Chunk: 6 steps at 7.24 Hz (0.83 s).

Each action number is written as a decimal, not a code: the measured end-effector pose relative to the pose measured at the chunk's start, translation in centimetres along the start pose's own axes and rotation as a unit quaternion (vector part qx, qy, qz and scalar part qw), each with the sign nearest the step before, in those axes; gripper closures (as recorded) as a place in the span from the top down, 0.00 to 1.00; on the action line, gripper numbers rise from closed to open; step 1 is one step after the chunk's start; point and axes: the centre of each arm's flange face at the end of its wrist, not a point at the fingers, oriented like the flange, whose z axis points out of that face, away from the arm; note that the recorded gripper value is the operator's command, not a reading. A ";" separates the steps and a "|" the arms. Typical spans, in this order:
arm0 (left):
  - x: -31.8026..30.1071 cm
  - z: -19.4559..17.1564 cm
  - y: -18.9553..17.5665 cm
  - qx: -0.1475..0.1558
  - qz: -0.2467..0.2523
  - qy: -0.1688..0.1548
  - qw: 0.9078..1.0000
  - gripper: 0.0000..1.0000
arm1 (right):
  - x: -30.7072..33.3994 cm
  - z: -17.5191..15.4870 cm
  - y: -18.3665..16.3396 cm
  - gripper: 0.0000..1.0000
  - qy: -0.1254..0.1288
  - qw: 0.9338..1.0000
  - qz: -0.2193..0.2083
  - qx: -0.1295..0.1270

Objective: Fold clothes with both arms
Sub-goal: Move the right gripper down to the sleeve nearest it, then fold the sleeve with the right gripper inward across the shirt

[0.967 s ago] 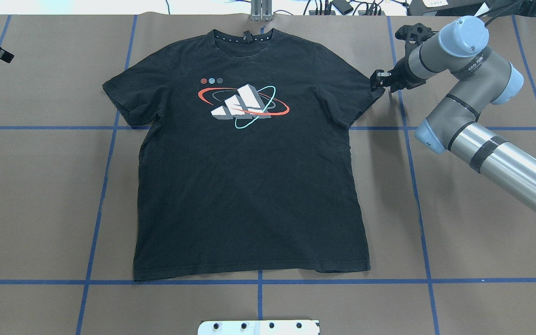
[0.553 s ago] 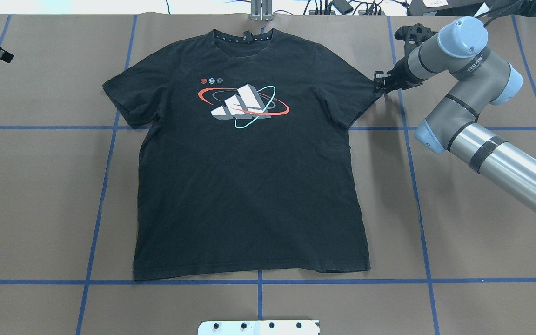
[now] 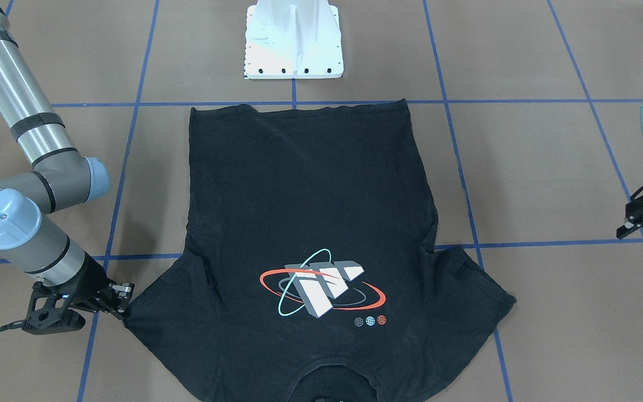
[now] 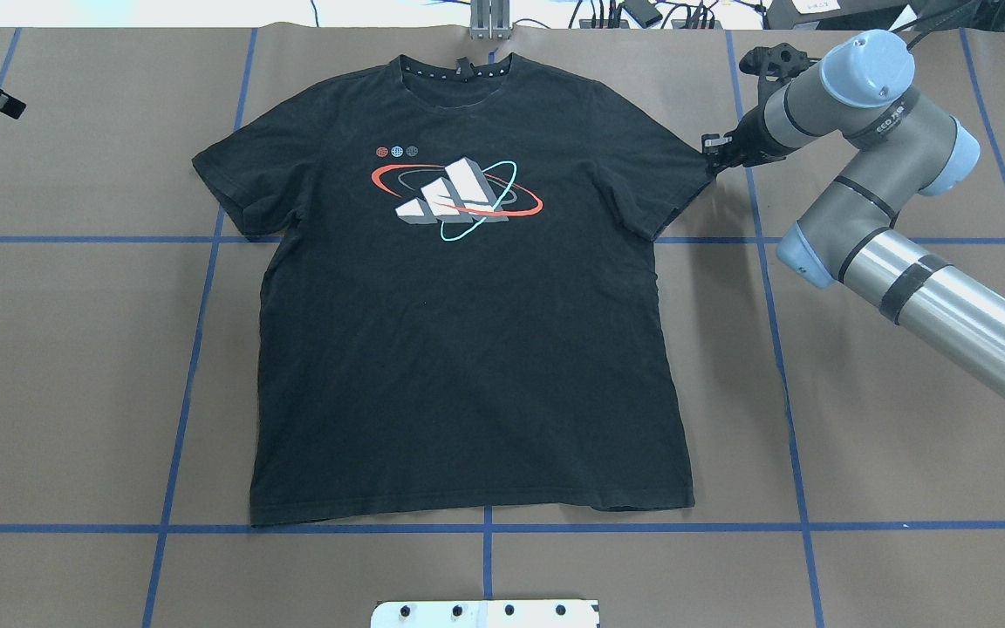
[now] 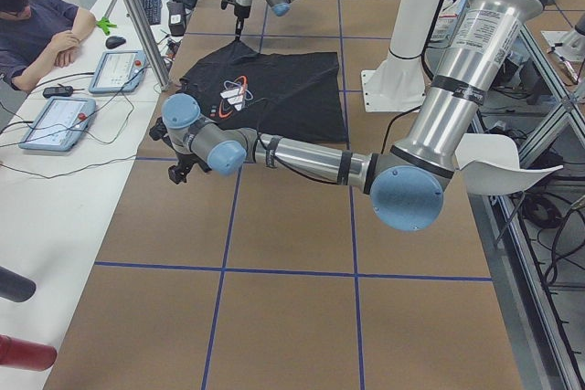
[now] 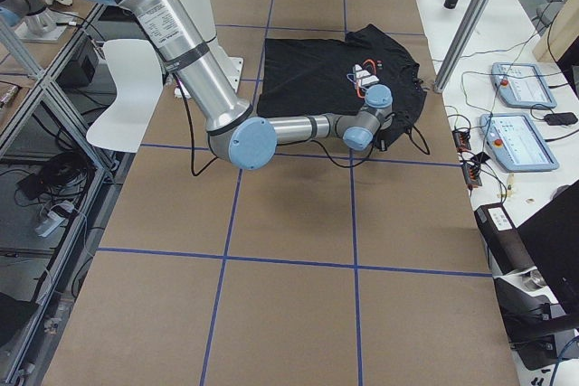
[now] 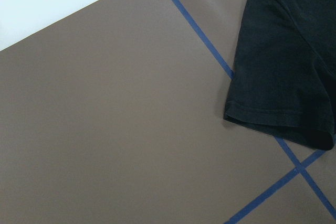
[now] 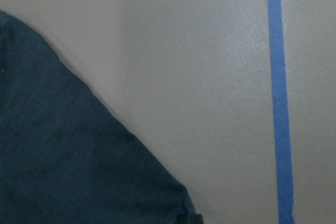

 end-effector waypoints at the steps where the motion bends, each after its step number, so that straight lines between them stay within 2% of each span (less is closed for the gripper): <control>1: 0.0 0.0 0.0 0.000 0.000 0.000 1.000 1.00 | -0.6 -0.5 -0.6 0.00 -0.004 1.000 0.003 0.004; 3: 0.0 0.0 0.0 0.000 0.000 0.000 1.000 1.00 | -3.6 -1.7 -2.6 0.00 -0.004 1.000 0.013 0.006; 6: 0.0 0.0 0.0 0.001 0.001 0.000 1.000 1.00 | -12.9 -3.5 -5.8 0.00 0.026 0.999 0.041 -0.011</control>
